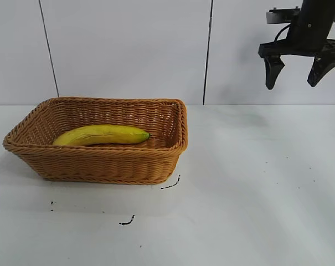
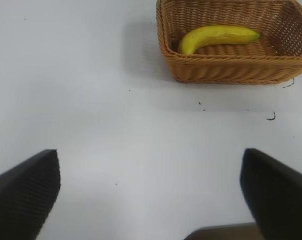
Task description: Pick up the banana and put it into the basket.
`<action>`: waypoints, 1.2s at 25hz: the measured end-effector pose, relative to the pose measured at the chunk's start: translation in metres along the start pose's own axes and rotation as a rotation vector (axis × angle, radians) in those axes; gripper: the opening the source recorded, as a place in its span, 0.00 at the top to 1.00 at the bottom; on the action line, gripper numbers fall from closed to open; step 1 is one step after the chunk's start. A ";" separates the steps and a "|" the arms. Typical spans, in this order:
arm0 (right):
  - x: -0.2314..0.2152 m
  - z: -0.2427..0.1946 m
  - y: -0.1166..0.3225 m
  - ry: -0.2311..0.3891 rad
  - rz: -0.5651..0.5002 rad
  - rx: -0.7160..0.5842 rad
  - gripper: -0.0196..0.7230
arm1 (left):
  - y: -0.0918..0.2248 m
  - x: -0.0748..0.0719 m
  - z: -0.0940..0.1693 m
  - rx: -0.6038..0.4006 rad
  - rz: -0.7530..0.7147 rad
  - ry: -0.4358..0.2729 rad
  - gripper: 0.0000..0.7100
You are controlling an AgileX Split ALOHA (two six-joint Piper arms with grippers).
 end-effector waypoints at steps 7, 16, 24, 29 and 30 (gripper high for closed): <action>0.004 0.057 0.026 0.003 -0.002 -0.013 0.12 | 0.000 0.000 0.000 0.000 0.000 0.000 0.02; 0.022 0.151 0.126 0.004 -0.003 -0.021 0.12 | 0.000 0.000 0.000 0.000 0.000 0.000 0.02; 0.045 0.186 0.244 0.006 -0.003 -0.032 0.12 | 0.000 0.000 0.000 0.000 0.000 0.000 0.02; 0.059 0.182 0.312 0.025 -0.004 -0.143 0.12 | 0.000 0.000 0.000 0.000 0.000 0.000 0.02; 0.062 0.181 0.322 0.031 -0.005 -0.175 0.12 | 0.000 0.000 0.000 0.000 0.000 0.000 0.02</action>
Point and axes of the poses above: a point on each arm's last joint axis where the gripper is mounted, z pointing back along that axis away from the gripper, x along the wrist's bending axis when the last joint is at zero, y = z × x, the point moved 1 cm from there along -z, pointing out along that axis toward the gripper, and after that the axes turned 10 degrees about z, right-handed, at the moved point
